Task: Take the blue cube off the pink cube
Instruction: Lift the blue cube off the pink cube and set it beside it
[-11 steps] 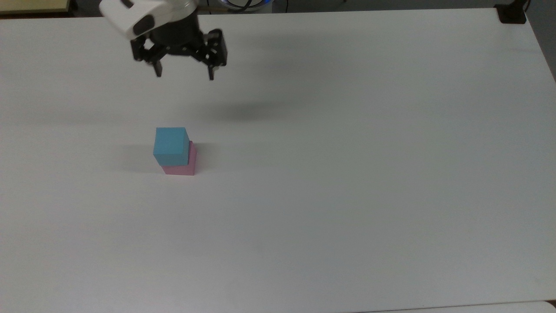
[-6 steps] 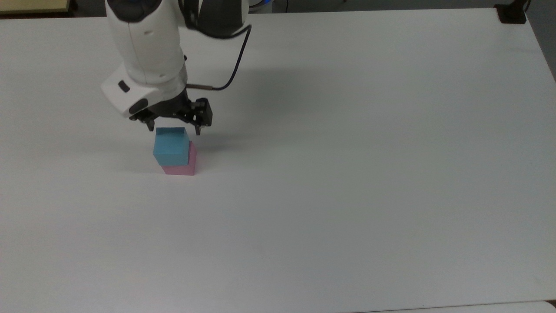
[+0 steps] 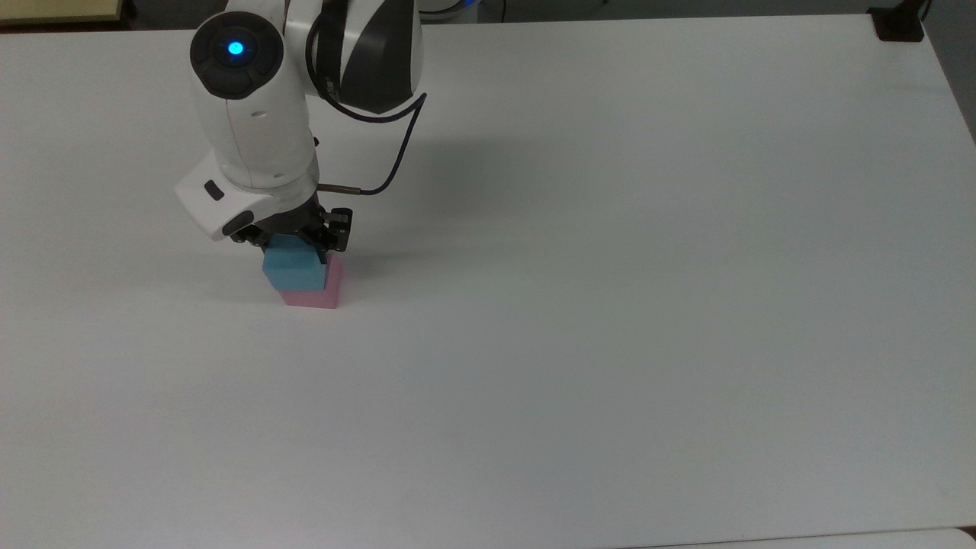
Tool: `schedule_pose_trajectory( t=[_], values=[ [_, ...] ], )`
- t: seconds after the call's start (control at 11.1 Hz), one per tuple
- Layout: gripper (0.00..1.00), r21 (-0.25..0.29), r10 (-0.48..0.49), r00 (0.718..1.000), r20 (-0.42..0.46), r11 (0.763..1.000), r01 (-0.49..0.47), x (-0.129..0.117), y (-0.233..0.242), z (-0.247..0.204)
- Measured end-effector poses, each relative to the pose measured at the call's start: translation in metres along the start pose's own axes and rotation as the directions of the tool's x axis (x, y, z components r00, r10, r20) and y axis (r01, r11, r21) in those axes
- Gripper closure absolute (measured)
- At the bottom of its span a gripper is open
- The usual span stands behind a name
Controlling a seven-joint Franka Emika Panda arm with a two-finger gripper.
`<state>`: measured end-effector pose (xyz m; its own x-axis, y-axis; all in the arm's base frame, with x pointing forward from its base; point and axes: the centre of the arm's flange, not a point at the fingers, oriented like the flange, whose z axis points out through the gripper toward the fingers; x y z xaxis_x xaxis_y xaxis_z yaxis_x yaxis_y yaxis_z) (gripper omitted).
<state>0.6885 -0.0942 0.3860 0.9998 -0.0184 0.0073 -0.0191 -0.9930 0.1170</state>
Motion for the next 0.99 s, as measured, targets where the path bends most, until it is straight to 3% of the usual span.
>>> schedule_pose_trajectory(
  t=[0.27,0.72,0.99],
  values=[
    [0.41,0.005,-0.030,0.999,-0.013,1.000,0.030,0.002,-0.020,-0.008],
    [0.41,0.011,-0.082,0.997,-0.009,0.997,0.082,-0.008,-0.186,-0.015],
    [0.40,0.004,-0.063,0.998,0.010,0.998,0.063,-0.014,-0.233,0.014]
  ],
)
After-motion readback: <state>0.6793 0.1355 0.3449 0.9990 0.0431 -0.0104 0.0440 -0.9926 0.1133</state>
